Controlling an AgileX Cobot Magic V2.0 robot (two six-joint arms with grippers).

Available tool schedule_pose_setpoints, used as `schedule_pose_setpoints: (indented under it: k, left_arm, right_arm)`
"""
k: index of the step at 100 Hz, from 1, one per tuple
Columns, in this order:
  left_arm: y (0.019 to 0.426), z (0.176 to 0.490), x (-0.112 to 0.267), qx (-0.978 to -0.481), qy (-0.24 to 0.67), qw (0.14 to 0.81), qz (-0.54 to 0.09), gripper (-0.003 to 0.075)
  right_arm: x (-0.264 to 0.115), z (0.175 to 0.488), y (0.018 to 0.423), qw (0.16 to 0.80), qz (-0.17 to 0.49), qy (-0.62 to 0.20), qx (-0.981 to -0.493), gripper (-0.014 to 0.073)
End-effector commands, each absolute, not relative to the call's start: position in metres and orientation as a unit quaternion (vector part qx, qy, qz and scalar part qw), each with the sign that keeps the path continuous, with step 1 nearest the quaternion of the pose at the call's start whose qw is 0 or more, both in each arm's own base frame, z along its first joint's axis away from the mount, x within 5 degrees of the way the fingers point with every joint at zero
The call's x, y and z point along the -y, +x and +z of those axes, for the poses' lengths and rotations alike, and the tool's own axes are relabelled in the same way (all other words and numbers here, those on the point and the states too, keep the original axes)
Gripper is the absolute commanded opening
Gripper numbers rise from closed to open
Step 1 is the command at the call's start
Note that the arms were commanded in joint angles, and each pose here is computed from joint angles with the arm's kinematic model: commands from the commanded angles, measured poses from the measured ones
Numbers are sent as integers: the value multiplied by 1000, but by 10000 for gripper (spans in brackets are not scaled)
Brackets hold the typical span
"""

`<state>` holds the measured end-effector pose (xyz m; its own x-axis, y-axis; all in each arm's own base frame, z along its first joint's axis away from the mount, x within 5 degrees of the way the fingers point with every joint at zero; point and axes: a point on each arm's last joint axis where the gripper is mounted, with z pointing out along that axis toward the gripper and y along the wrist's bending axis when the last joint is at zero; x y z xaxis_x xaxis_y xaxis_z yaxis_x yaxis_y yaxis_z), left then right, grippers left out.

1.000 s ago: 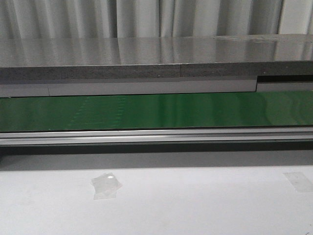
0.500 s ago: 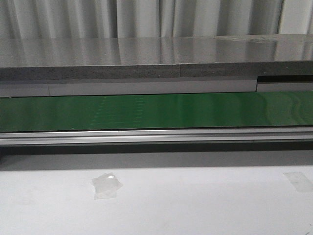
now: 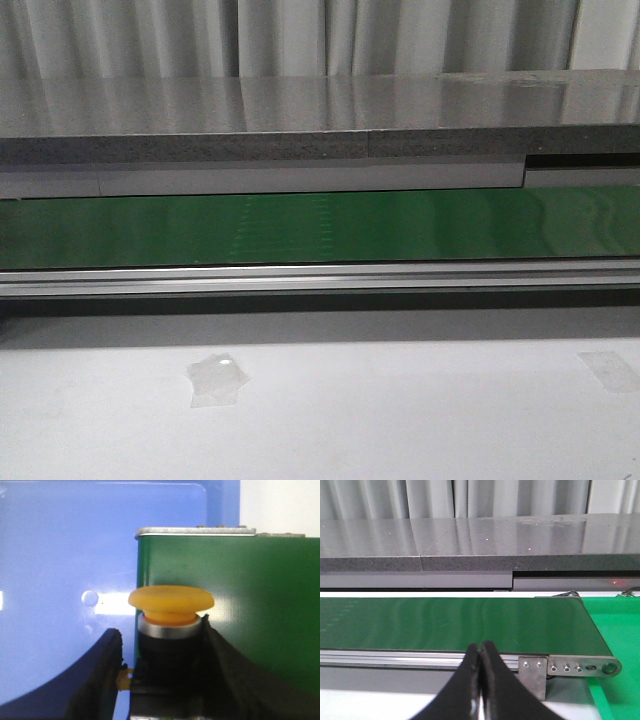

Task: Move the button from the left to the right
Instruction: 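Place the button on the conveyor belt and open the left gripper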

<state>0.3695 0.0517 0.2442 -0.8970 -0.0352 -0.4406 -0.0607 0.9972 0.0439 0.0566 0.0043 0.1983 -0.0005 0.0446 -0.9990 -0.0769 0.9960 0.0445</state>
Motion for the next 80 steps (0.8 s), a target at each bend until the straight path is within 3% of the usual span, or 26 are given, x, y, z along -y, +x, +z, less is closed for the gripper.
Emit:
schedule_pose_setpoints:
  k: [1, 55, 69, 80]
  left_arm:
    - [370, 269, -49, -961, -23, 274, 29, 43]
    - [377, 246, -46, -970, -19, 241, 16, 56]
    - [377, 246, -46, -970, -19, 241, 15, 190]
    - [377, 246, -46, -970, -18, 241, 15, 380]
  right_arm:
    - [-4, 212, 54, 746, 40, -16, -664, -68]
    - [-4, 212, 54, 746, 40, -16, -664, -68]
    - [-4, 212, 54, 746, 40, -16, -664, -68]
    - [-4, 212, 54, 746, 40, -16, -664, -68]
